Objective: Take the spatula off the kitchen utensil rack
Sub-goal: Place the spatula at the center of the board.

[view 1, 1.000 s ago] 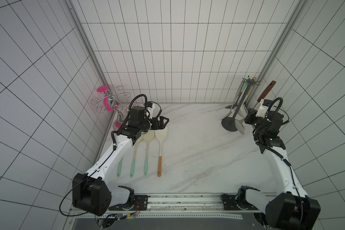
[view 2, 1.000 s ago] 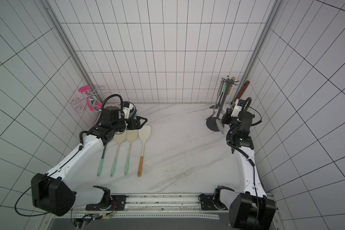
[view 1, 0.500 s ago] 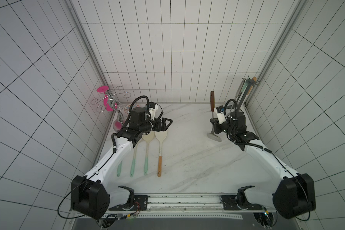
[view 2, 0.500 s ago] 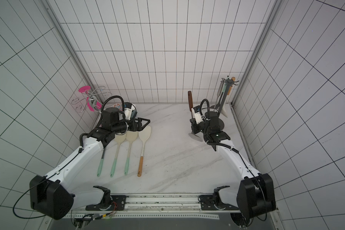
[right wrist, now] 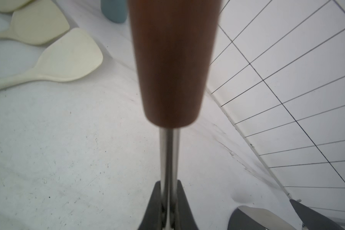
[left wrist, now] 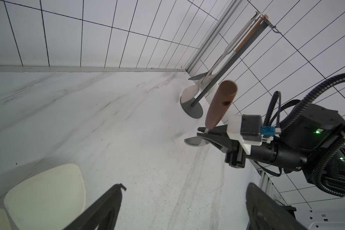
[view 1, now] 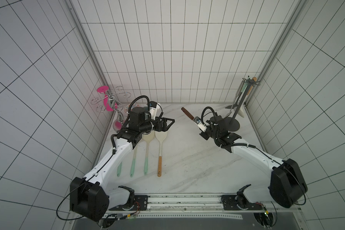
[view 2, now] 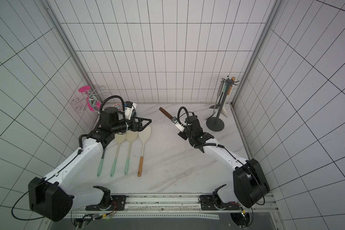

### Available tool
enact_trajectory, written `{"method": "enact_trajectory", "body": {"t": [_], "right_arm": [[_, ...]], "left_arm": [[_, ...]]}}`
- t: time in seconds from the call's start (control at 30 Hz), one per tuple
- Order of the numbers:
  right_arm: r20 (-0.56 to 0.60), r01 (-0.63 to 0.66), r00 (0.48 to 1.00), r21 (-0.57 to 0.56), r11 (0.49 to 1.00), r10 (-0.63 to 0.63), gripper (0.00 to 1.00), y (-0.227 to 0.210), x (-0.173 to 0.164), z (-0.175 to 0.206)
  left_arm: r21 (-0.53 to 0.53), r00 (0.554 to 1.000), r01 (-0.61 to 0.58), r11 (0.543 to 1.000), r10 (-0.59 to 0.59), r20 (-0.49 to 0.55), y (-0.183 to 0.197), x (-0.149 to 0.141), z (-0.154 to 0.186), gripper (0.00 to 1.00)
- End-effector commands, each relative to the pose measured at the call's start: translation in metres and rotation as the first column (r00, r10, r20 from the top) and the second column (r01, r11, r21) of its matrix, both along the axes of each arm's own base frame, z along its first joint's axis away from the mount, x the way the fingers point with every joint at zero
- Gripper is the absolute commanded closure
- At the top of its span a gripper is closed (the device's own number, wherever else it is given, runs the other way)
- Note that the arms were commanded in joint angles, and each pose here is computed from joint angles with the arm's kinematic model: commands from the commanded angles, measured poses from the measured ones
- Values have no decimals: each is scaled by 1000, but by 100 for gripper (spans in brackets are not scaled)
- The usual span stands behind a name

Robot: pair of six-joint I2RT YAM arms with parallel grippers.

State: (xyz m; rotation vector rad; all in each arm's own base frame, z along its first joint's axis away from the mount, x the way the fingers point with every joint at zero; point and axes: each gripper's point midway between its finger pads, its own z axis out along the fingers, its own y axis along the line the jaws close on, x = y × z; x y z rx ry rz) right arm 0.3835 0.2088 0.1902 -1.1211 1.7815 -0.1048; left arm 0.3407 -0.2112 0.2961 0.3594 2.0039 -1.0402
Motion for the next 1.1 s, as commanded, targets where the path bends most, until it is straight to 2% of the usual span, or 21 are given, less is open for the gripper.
{"method": "enact_trajectory", "body": {"t": [0.0, 0.1, 0.17, 0.33, 0.5, 0.7, 0.83, 1.07], "right_arm": [[282, -69, 954, -136, 988, 105, 100, 5, 16, 37], [369, -78, 916, -220, 972, 157, 100, 7, 21, 40], [371, -111, 904, -280, 954, 214, 100, 11, 22, 37], [421, -170, 813, -488, 856, 402, 100, 21, 22, 20], [447, -187, 749, -565, 803, 489, 100, 29, 23, 20], [505, -193, 682, -573, 796, 529, 100, 38, 19, 38], [520, -206, 646, -587, 783, 559, 100, 44, 11, 43], [508, -244, 615, -605, 758, 604, 100, 58, -6, 39]], "left_arm": [[-5, 999, 10, 1000, -10, 37, -1, -3, 7, 2], [-5, 1000, 13, 1000, -13, 23, -2, -2, 3, 2], [-3, 1000, 23, 1000, -23, 2, -4, -1, -2, 2], [13, 998, 49, 999, -49, -49, -8, 1, -16, 2], [48, 996, 58, 997, -54, -69, -13, 0, -26, 2], [140, 987, 103, 985, -84, -139, -27, -4, -52, 3], [201, 975, 146, 969, -107, -194, -37, -9, -71, 13], [241, 967, 163, 957, -107, -230, -41, -9, -85, 37]]}}
